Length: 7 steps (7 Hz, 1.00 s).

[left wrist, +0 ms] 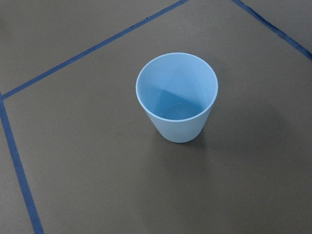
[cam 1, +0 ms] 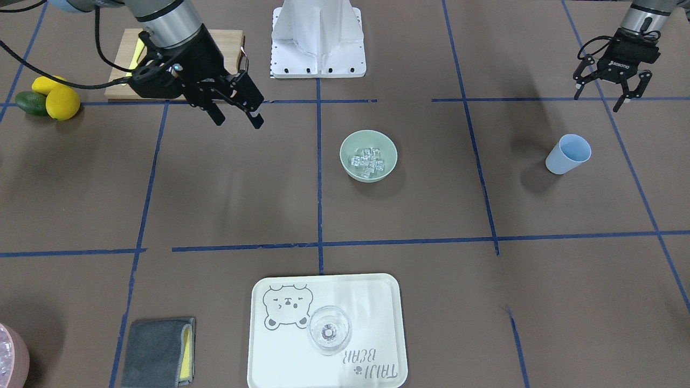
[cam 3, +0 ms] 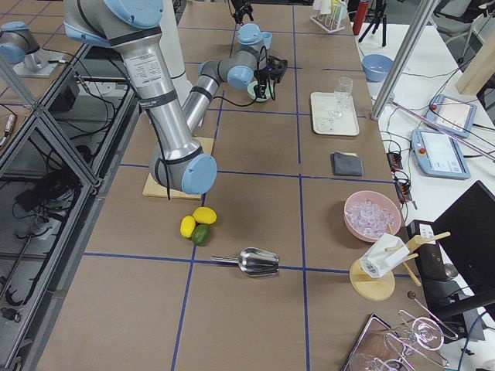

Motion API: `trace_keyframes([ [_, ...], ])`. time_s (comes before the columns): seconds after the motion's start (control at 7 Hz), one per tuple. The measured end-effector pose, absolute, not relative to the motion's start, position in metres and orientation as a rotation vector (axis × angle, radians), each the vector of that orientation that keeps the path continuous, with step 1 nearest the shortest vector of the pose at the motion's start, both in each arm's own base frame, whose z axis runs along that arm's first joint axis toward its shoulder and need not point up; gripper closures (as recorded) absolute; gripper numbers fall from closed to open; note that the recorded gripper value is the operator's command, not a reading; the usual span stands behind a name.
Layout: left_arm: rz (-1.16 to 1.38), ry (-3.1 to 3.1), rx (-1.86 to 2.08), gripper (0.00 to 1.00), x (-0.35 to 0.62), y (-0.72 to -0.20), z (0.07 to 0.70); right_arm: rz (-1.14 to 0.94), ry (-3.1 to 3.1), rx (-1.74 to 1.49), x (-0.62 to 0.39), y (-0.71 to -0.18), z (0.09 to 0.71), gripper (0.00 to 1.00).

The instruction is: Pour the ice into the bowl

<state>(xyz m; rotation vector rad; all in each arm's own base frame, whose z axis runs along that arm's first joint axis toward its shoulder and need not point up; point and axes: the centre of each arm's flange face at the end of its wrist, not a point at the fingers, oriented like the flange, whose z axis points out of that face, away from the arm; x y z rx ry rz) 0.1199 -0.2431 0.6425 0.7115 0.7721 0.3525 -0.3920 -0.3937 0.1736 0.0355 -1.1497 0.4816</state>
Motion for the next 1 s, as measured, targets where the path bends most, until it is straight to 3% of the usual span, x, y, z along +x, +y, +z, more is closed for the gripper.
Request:
trace_keyframes([
  [0.43,0.274,0.833,0.641,0.00,0.104,-0.323,0.632,0.497,-1.148,0.031,-0.491,-0.371,0.151,0.00],
  [1.0,0.189,0.900,0.649,0.00,0.066,-0.428,0.572,0.485,-1.070,0.020,-0.605,-0.362,0.182,0.00],
])
